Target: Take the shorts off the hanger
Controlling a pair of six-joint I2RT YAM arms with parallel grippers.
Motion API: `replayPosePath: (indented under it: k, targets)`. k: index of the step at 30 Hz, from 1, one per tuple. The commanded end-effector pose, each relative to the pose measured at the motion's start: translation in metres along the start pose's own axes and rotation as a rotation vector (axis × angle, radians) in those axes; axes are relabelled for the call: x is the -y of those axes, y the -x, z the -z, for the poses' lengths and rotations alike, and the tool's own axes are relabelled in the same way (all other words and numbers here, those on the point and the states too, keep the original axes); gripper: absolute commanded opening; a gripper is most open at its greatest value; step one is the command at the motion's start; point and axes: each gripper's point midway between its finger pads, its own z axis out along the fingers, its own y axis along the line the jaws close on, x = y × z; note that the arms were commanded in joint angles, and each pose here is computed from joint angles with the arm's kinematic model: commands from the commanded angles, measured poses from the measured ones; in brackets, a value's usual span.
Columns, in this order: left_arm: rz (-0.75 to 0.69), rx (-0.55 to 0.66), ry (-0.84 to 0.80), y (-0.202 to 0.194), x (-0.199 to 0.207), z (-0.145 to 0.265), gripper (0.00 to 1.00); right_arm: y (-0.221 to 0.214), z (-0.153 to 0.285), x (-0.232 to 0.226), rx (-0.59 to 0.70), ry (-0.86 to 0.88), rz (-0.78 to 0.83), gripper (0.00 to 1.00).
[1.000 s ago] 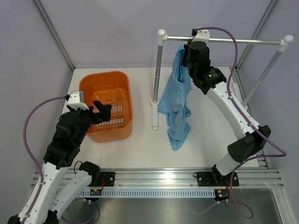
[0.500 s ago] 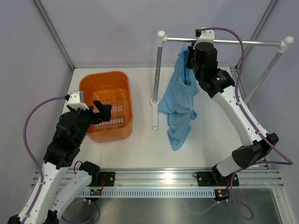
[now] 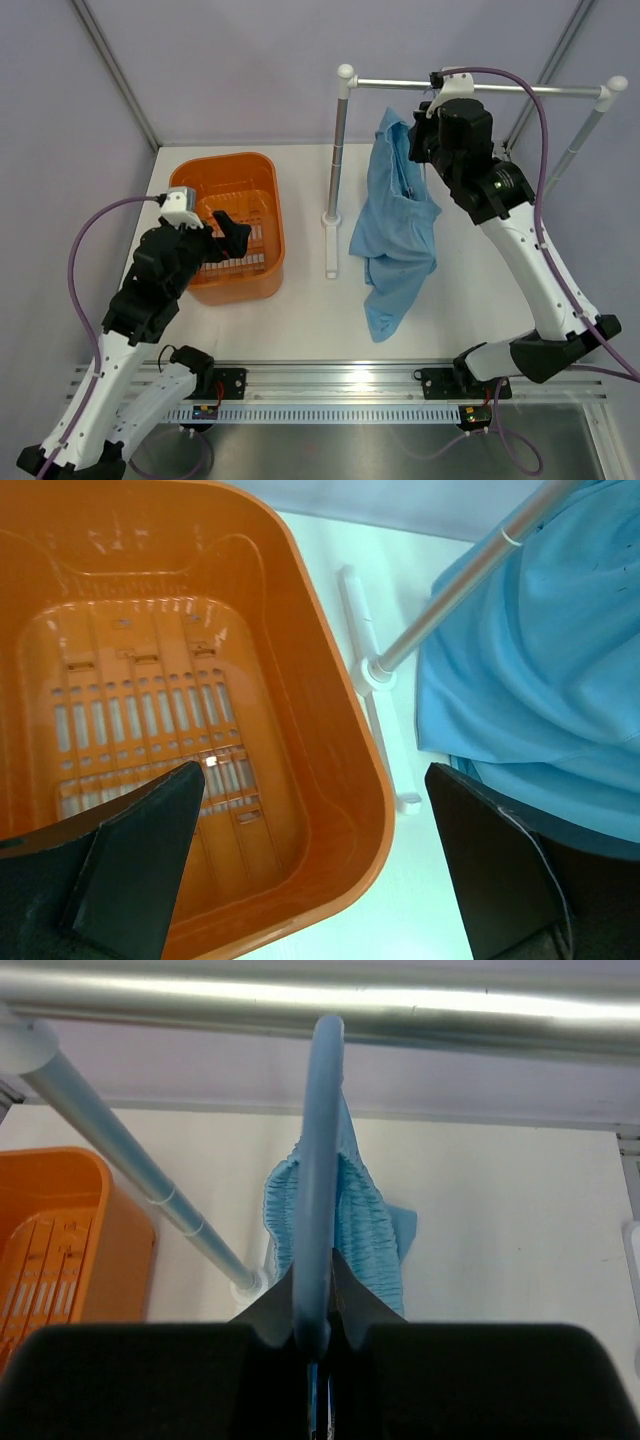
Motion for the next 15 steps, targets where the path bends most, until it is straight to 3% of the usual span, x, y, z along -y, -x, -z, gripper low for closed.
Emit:
replayPosePath:
  k: [1, 8, 15]
  targets:
    - [0.023, 0.008, -0.164, 0.023, 0.038, 0.0, 0.99, 0.015, 0.038, -0.006, 0.036, 0.093, -0.02, 0.0]
    - [0.058, -0.069, -0.293, 0.028, 0.086, -0.021, 0.95, -0.018, 0.072, -0.006, -0.05, 0.166, -0.027, 0.0]
    - [-0.012, -0.1, -0.346, 0.031, 0.18, -0.057, 0.96, -0.035, 0.094, -0.007, -0.09, 0.21, -0.047, 0.0]
